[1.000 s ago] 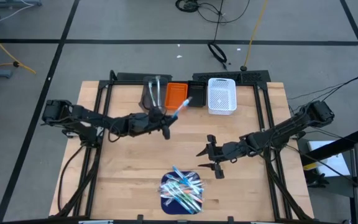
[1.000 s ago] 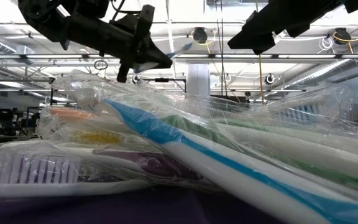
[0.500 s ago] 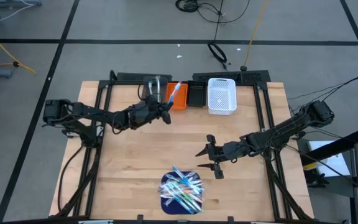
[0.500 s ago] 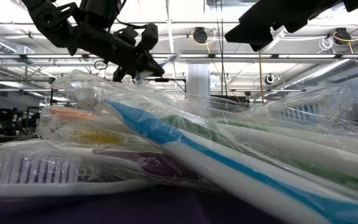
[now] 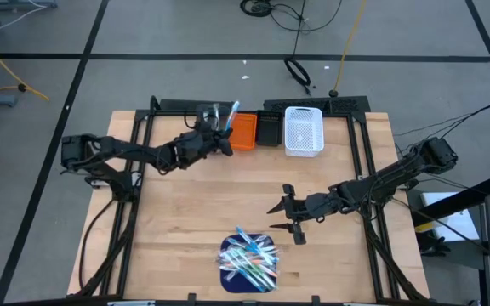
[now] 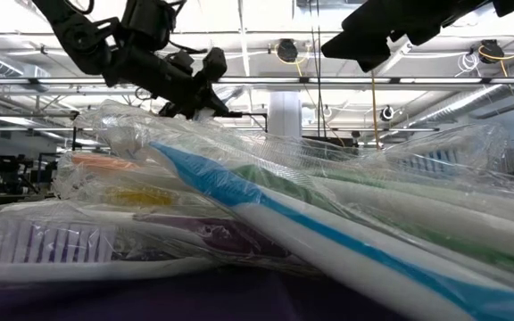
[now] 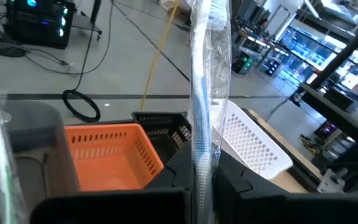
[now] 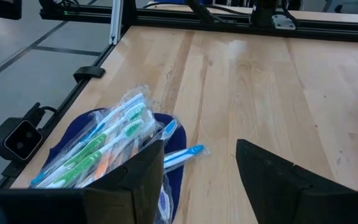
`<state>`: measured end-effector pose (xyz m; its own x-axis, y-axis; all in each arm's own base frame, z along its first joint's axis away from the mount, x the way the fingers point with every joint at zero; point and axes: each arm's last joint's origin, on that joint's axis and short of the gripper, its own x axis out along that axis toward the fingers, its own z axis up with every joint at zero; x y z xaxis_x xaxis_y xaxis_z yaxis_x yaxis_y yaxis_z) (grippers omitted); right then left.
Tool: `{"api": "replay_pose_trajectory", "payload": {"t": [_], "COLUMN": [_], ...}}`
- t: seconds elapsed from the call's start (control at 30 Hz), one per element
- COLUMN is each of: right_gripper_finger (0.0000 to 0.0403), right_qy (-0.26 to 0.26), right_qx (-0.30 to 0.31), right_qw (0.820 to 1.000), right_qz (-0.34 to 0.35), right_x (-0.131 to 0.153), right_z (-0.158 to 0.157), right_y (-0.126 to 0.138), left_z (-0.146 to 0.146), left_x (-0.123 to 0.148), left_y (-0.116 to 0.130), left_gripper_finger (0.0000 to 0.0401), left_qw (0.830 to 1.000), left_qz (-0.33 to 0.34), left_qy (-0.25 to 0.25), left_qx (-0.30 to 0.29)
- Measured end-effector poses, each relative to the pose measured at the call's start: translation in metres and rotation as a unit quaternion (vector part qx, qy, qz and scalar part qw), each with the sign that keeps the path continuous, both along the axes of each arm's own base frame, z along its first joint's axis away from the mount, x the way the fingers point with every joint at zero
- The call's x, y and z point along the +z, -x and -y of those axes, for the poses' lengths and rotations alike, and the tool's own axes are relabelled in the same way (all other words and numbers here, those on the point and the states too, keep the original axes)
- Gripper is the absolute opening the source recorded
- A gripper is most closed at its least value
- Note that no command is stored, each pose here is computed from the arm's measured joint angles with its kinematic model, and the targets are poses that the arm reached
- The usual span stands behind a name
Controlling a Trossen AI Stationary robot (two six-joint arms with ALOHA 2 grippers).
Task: Pick & Place Toothbrushes
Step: Put the blue toothbrush into the orange bin
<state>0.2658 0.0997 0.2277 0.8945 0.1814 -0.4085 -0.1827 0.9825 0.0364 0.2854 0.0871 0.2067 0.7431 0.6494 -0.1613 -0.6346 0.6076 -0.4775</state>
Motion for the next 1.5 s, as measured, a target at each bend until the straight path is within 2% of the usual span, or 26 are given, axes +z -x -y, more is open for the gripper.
{"api": "replay_pose_trajectory", "payload": {"t": [0.17, 0.3, 0.5, 0.67, 0.77, 0.87, 1.07, 1.3, 1.5], "right_gripper_finger": [0.0192, 0.0192, 0.0192, 0.0192, 0.0192, 0.0192, 0.0192, 0.0192, 0.0192], "right_qy": [-0.002, -0.002, -0.004, 0.002, 0.006, 0.006, 0.007, 0.007, 0.008], "right_qx": [0.0, 0.001, 0.007, 0.01, 0.011, 0.011, 0.011, 0.011, 0.011], "right_qw": [1.0, 1.0, 1.0, 1.0, 1.0, 1.0, 1.0, 1.0, 1.0], "right_qz": [0.004, 0.004, 0.003, 0.004, 0.005, 0.005, 0.005, 0.005, 0.005], "right_x": [0.001, 0.001, 0.001, 0.001, 0.001, 0.001, 0.001, 0.001, 0.001], "right_z": [0.0, 0.0, -0.004, -0.004, -0.004, -0.004, -0.004, -0.004, -0.004], "right_y": [0.0, 0.0, 0.001, 0.001, 0.001, 0.001, 0.001, 0.001, 0.001], "left_z": [-0.009, -0.025, -0.05, -0.062, -0.065, -0.067, -0.072, -0.075, -0.075], "left_x": [-0.006, -0.011, -0.017, -0.02, -0.026, -0.028, -0.031, -0.032, -0.032], "left_y": [-0.018, -0.038, -0.054, -0.064, -0.069, -0.072, -0.071, -0.07, -0.07], "left_gripper_finger": [0.0011, 0.0026, 0.0009, 0.0029, 0.0021, 0.0009, 0.0027, 0.0009, 0.0039], "left_qw": [1.0, 0.999, 0.993, 0.993, 0.992, 0.99, 0.989, 0.988, 0.988], "left_qz": [-0.011, -0.053, -0.113, -0.109, -0.12, -0.13, -0.133, -0.141, -0.141], "left_qy": [0.001, -0.008, 0.012, 0.018, 0.017, 0.007, 0.008, 0.001, 0.002], "left_qx": [0.002, 0.01, 0.034, 0.045, 0.046, 0.046, 0.062, 0.063, 0.064]}}
